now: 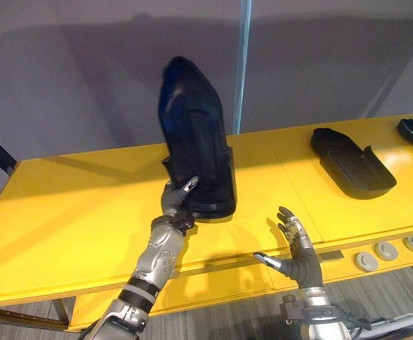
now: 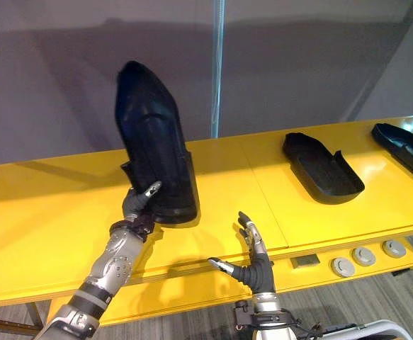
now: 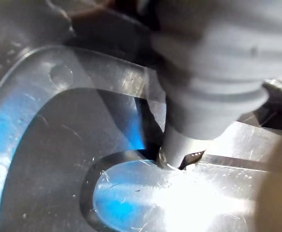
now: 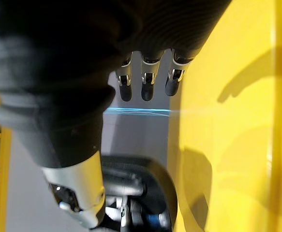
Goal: Walk over and take plastic housings, then place them on the shelf
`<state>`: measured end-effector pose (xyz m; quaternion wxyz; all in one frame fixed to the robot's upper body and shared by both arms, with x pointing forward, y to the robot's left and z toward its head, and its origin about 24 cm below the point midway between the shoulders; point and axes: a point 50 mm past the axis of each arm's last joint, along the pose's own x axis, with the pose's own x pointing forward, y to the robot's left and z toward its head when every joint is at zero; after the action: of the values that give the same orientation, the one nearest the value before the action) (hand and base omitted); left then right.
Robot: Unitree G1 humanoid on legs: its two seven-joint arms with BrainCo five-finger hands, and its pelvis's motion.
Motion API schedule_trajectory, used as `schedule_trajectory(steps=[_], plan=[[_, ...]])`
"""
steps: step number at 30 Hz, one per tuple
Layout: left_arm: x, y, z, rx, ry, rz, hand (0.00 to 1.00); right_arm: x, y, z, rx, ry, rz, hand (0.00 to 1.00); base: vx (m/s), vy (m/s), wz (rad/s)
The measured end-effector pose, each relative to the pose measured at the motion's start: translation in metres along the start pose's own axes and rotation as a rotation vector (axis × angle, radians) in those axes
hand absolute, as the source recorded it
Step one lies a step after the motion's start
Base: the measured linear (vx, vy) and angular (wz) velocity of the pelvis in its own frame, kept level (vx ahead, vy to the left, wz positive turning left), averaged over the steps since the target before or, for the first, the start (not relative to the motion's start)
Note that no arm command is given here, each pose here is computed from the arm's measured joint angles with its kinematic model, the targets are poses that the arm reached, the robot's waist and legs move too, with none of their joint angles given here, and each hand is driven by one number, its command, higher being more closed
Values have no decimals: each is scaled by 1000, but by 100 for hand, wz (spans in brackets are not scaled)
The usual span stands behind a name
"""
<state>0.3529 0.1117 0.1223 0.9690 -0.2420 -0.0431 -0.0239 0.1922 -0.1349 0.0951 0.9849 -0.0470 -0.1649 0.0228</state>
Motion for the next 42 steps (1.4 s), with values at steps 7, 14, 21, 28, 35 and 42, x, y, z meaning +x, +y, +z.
schedule_trajectory(steps=[7, 14, 21, 28, 35, 42], plan=[[1, 0, -16, 81, 83, 44, 100, -3, 1, -3, -80, 14, 47, 0, 1, 8, 2], [0, -10, -18, 96, 74, 67, 0, -5, 14, -3, -95, 12, 88, 0, -2, 13, 2], [-1, -18, -23, 121, 73, 92, 0, -7, 19, -3, -84, 15, 100, 0, 0, 0, 0], [-1, -25, -24, 127, 61, 132, 0, -8, 22, -3, -74, 18, 99, 0, 0, 0, 0], [8, -28, -18, 85, 44, 236, 0, -10, 26, -6, -64, 32, 97, 0, 0, 0, 0], [8, -33, -15, 49, 18, 306, 0, -11, 28, -12, -64, 59, 96, 0, 0, 1, 0]])
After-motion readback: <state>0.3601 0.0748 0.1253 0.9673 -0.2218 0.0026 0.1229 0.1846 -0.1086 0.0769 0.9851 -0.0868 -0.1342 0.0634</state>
